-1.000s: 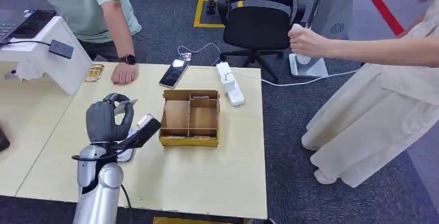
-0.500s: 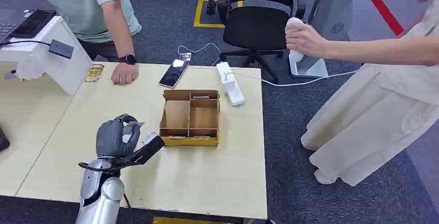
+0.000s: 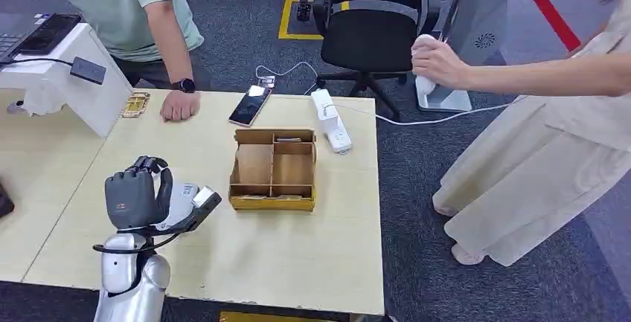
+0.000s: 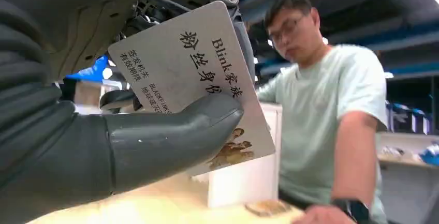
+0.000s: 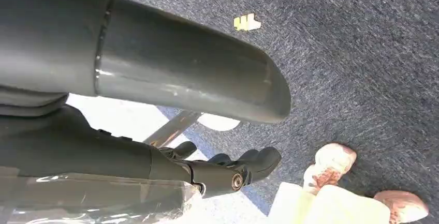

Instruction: Pass the card to the sensor for recognition and then transmit it.

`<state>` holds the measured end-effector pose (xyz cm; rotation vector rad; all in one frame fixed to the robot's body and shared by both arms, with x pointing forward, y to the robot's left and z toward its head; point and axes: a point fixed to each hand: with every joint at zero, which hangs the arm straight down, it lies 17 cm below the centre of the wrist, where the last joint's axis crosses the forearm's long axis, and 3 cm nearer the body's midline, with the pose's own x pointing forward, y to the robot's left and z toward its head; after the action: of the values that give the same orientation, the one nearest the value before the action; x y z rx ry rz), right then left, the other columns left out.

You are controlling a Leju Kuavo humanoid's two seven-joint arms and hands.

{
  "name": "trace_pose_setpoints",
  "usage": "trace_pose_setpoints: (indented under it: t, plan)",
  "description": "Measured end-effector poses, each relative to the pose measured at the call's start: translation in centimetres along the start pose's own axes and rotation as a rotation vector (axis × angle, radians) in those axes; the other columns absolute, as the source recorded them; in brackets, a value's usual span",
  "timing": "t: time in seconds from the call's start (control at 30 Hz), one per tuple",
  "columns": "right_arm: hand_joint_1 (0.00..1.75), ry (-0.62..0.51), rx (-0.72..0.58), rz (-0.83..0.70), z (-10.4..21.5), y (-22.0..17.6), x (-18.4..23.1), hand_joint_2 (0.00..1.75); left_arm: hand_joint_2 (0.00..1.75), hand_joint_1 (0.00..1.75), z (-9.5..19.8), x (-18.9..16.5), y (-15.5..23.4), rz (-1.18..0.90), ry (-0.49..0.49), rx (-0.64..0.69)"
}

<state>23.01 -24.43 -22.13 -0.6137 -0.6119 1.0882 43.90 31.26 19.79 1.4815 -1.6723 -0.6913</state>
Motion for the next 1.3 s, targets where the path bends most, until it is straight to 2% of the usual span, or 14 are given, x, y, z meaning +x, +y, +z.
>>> trace_pose_setpoints:
  t: [0.13,0.6,0.9,1.3]
  plan:
    - [0.0,0.0,-0.002,0.0,-0.1,-0.1,0.0,0.0,1.75,1.75,-0.1,0.3,0.1,-0.058,-0.022,0.001]
    - [0.0,0.001,-0.006,0.0,0.0,-0.2,-0.1,0.0,1.75,1.75,1.1,0.2,-2.2,-0.057,-0.027,-0.068]
    - [0.0,0.003,-0.01,-0.002,0.0,-0.2,-0.2,0.0,1.75,1.75,3.4,1.3,-5.4,0.014,-0.038,-0.186]
    - [0.0,0.006,-0.006,-0.001,0.2,0.1,-0.4,0.0,1.75,1.75,4.7,1.4,-7.0,0.072,-0.005,-0.252]
